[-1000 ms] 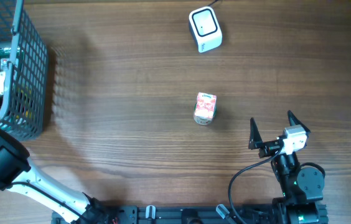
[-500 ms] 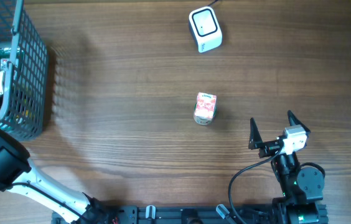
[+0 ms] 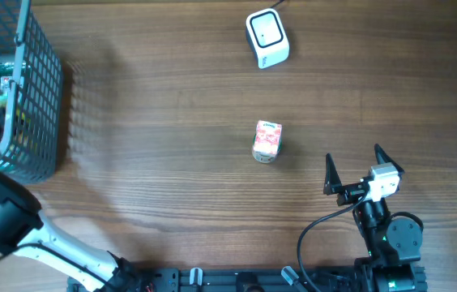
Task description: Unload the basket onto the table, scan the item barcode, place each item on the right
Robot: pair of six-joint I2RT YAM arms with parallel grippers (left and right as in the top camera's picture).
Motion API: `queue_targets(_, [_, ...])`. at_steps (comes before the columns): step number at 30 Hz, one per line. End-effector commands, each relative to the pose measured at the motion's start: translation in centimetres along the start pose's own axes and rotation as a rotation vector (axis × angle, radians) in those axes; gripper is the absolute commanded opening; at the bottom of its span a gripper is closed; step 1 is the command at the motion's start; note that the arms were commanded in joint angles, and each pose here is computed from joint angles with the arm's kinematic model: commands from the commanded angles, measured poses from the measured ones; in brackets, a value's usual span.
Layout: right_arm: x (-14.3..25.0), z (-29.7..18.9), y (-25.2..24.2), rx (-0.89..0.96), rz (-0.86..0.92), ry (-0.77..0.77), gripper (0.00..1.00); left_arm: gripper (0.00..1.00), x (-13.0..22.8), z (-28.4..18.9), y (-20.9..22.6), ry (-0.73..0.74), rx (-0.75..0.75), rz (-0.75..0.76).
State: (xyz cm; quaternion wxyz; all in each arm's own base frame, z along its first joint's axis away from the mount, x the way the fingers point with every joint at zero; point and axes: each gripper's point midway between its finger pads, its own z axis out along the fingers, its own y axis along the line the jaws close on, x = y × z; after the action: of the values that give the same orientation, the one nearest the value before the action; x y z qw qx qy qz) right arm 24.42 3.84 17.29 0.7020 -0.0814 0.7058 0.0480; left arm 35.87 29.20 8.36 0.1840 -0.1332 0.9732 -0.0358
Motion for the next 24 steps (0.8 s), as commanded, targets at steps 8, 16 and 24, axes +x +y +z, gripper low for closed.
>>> queue_targets(8, [-0.1, 0.0, -0.2, 0.013, -0.006, -0.007, 1.0, 0.41, -8.8, -17.9, -1.1, -0.455, -0.218, 0.08])
queue_targets(16, [-0.1, 0.0, -0.2, 0.013, -0.006, -0.007, 1.0, 0.4, -11.3, -28.7, -3.5, -0.769, -0.297, 0.054])
queue_targets(24, [-0.1, 0.0, -0.2, 0.013, -0.006, -0.007, 1.0, 0.4, -11.1, -36.9, -10.2, -1.014, -0.087, 0.054])
